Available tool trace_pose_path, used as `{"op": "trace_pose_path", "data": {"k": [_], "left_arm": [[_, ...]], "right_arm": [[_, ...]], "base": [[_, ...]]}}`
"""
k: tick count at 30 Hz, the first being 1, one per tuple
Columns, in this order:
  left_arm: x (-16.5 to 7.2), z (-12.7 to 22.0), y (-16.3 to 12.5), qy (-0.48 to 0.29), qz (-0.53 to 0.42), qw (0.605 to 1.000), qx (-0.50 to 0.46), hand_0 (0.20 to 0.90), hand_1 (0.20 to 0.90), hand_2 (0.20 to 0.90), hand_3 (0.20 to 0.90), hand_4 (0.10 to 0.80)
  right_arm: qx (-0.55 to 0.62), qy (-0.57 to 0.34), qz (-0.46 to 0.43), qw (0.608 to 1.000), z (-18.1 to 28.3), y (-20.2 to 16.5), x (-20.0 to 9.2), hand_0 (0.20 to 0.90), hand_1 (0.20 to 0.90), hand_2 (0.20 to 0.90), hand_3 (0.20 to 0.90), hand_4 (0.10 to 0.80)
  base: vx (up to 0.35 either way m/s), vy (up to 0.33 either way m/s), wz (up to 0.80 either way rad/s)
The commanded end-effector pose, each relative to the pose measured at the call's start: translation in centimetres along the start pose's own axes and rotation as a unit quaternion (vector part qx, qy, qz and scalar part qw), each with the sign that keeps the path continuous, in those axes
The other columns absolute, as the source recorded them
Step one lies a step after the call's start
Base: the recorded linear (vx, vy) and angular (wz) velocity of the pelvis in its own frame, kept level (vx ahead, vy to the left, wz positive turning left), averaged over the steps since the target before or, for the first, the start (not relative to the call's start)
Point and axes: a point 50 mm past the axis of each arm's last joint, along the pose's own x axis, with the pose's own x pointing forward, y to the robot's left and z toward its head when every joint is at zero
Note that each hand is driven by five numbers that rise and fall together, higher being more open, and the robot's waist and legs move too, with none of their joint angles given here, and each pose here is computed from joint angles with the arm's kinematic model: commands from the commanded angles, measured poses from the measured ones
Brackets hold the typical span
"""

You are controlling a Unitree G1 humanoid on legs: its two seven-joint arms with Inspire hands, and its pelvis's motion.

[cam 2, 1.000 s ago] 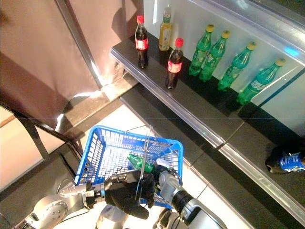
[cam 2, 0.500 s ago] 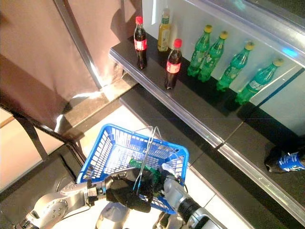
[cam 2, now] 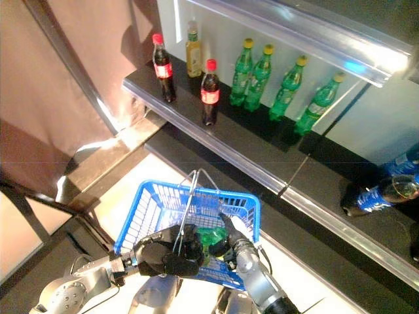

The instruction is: Pick up the drink and place into the basket.

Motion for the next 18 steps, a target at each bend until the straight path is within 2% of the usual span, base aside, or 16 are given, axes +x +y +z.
{"op": "trace_pose_path", "data": {"k": [1, 12, 18], "left_arm": [[-0.5, 6.2, -6.4, -0.259, -0.267, 0.927, 0.041, 0.3, 0.3, 0.3, 0.2, 0.1], [-3.0, 4.7, -3.7, -0.305, -0.179, 0.936, -0.009, 0.3, 0.3, 0.3, 0.2, 0.1], [-4.3, 3.3, -1.8, -0.32, -0.085, 0.943, -0.021, 0.3, 0.3, 0.3, 0.2, 0.1]], "right_arm": [[-0.063, -0.019, -0.054, 0.996, -1.3, -4.5, -1.4, 0.9, 0.9, 0.9, 0.9, 0.8], [0.01, -0.085, -0.034, 0.996, -1.1, -6.4, -5.1, 0.9, 0.9, 0.9, 0.9, 0.8], [0.048, -0.135, -0.047, 0.989, -1.0, -8.1, -7.2, 0.9, 0.9, 0.9, 0.9, 0.8]], "base": [[0.055, 0.003, -0.22], [0.028, -0.015, -0.14], [-0.005, -0.039, -0.13]]}}
